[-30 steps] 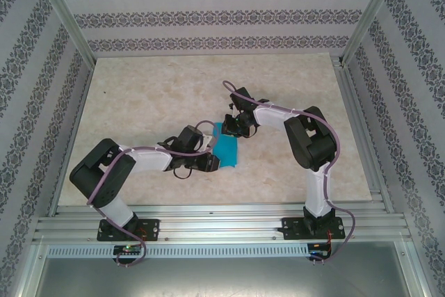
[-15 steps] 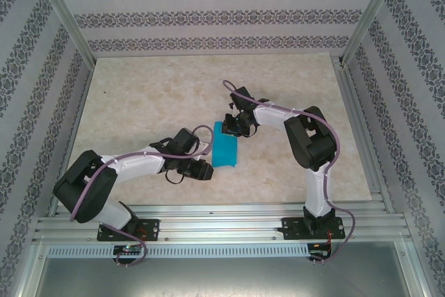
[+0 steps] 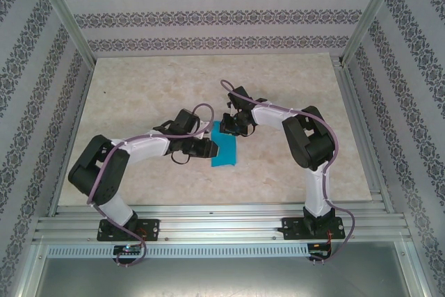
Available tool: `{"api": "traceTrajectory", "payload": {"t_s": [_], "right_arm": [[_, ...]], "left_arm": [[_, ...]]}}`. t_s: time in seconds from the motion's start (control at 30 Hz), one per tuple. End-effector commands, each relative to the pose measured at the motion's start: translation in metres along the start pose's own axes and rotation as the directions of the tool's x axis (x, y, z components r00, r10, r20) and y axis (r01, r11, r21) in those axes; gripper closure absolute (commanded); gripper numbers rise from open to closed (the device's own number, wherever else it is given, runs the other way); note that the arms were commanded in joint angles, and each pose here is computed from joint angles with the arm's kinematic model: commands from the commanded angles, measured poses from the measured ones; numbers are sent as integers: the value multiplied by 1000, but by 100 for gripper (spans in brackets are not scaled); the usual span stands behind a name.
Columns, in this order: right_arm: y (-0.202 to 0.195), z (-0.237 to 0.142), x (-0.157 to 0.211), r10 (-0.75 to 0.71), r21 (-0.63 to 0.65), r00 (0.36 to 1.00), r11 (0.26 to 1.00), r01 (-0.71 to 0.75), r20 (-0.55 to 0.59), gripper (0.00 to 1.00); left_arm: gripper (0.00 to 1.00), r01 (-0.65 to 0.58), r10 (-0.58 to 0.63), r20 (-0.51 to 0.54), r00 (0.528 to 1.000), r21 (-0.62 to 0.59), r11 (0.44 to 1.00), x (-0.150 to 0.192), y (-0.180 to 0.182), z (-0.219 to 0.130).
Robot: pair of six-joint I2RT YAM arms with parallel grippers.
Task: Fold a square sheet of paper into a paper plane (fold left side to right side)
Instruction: First fold the square sheet of paper in half at the center of the table, then hold the square sheet of paper at the center of the table.
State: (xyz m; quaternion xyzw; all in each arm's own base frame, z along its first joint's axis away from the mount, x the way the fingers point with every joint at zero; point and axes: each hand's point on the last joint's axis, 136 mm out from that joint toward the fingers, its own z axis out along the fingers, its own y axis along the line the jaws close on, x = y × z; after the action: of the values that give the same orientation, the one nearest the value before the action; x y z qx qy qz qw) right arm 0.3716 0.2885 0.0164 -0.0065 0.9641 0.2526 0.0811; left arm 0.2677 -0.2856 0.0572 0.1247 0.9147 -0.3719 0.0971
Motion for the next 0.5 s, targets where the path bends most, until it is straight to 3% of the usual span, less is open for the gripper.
{"api": "traceTrajectory", "payload": {"t_s": [0.0,0.17,0.3,0.47], "right_arm": [[1,4,-1,-6,12,1000,1000,6,3,82],[20,-1,-10,-14,-62,1000,998,15,16,81],[30,-27,-24,-28,-85,997,996,34,69,79],[32,-95,-33,-54,-74,980,995,69,192,63]], "left_arm": [[72,-9,8,21,1000,44,999,-15,-3,12],[72,13,-13,5,1000,11,1000,-10,13,26],[73,36,-37,-13,999,-47,998,-1,29,30],[73,58,-61,-33,998,-82,995,12,40,31]]}}
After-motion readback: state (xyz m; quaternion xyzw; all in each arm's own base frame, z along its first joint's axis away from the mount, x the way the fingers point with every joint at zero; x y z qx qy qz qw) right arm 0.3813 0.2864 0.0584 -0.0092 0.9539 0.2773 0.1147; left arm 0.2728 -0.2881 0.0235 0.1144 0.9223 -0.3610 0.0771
